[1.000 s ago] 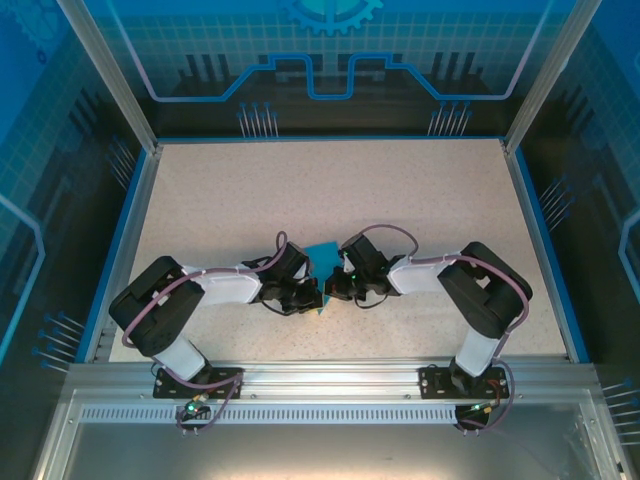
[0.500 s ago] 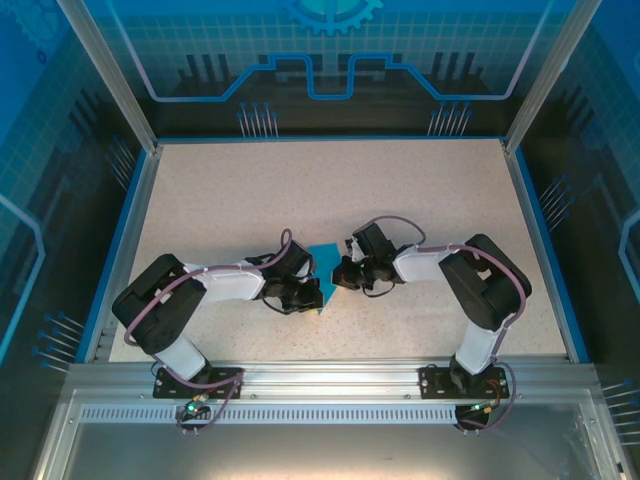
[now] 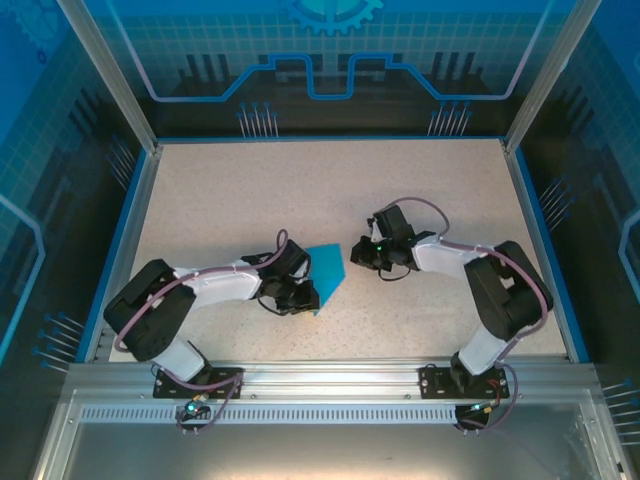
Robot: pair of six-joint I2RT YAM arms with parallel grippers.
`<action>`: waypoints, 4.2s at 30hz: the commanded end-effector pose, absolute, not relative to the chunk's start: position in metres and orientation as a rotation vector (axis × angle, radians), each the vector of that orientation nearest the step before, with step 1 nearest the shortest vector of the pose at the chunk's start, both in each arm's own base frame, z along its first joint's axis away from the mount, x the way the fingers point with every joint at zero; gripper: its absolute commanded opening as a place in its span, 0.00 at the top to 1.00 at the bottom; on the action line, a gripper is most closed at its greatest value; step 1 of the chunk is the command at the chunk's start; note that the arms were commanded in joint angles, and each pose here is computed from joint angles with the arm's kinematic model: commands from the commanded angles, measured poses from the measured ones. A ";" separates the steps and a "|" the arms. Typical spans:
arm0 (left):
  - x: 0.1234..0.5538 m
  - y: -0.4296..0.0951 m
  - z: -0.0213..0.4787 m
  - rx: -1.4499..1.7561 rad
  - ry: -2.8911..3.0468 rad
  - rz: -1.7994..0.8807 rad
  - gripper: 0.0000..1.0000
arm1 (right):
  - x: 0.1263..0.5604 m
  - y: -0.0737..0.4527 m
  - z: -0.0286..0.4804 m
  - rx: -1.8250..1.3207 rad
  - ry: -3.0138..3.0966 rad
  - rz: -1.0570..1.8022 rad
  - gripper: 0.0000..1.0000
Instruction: Fold a paper plane with a square sheet of paper (pick it up from the middle)
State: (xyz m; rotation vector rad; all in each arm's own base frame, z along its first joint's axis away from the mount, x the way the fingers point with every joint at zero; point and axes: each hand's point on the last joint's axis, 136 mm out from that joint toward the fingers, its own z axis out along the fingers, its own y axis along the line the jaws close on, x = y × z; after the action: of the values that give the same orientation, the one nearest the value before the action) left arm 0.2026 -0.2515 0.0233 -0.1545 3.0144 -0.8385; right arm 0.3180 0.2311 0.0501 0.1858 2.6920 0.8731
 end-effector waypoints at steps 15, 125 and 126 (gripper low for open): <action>0.251 -0.249 0.049 -0.242 2.821 -0.728 0.59 | 0.269 0.261 0.058 0.008 2.718 1.004 0.46; 0.263 -0.316 0.054 0.983 1.878 -0.598 0.50 | 0.273 0.236 0.036 1.181 2.563 0.838 0.94; 0.264 -0.317 0.052 0.980 1.878 -0.588 0.51 | 0.273 0.236 0.036 1.185 2.566 0.839 0.94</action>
State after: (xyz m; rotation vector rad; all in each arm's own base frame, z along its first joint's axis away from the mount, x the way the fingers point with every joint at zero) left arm 0.2568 -0.3101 0.0445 0.9734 1.9492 -0.6260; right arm 0.2728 0.2387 0.0403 1.1349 2.5676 0.8333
